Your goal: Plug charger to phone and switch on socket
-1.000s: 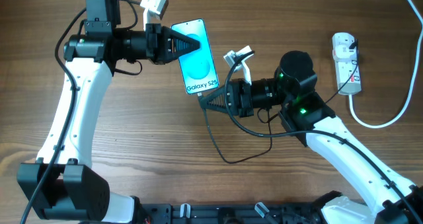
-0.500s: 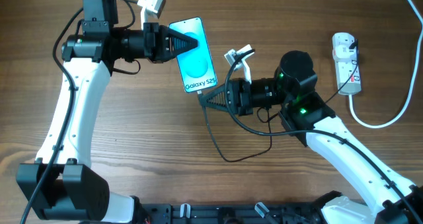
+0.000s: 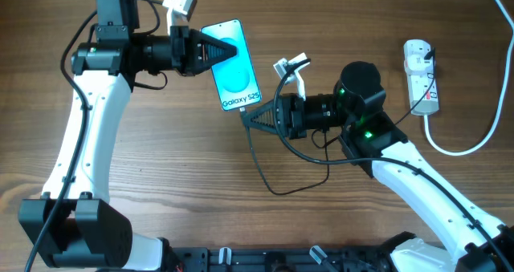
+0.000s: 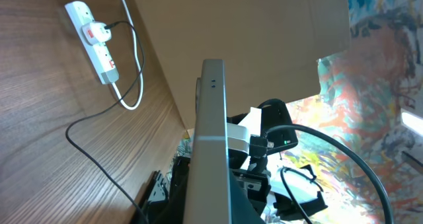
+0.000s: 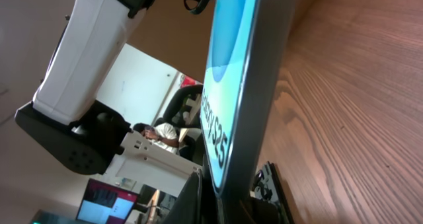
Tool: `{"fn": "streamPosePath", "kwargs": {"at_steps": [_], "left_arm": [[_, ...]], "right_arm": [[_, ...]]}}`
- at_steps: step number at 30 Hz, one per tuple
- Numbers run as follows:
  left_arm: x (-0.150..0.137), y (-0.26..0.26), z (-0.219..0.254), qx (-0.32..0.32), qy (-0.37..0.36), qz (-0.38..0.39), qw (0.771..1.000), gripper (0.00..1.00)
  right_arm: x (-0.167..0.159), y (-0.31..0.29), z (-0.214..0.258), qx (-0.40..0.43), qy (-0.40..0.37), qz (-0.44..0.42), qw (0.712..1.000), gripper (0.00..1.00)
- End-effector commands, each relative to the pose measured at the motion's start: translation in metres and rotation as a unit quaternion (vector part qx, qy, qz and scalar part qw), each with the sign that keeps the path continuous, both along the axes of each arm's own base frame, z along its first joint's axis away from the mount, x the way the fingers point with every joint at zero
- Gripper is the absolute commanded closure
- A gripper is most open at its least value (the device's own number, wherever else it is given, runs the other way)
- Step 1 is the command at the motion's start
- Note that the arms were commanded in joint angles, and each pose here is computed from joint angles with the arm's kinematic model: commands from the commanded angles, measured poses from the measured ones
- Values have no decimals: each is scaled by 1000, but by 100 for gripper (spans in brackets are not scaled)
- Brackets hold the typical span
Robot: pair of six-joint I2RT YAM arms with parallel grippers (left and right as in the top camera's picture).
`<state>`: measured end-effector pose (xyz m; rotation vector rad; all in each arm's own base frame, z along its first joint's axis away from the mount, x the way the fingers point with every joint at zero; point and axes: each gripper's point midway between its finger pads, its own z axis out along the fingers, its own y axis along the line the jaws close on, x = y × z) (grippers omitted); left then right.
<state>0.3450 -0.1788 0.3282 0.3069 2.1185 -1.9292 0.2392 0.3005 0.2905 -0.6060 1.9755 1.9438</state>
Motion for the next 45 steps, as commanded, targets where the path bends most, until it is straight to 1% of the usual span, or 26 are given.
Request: {"fn": "streamPosePath", "kwargs": {"at_steps": [1,16,19,45], "left_arm": [[-6,1,11,-13,1,-8,1000,96],[-9,0,12,-19,3,-14,1000,96],[-8,0,12,-19,1,-14,1000,96],[-9,0,13,-20,1,-15,1000,96]], "right_arm": [[7,0,0,0,0,-18,1000,95],[15,-1,2,2,4,-38,999,96],[13,-2,7,10,-7,-32,999,96],[9,-3,4,6,-3,-19,1000,96]]}}
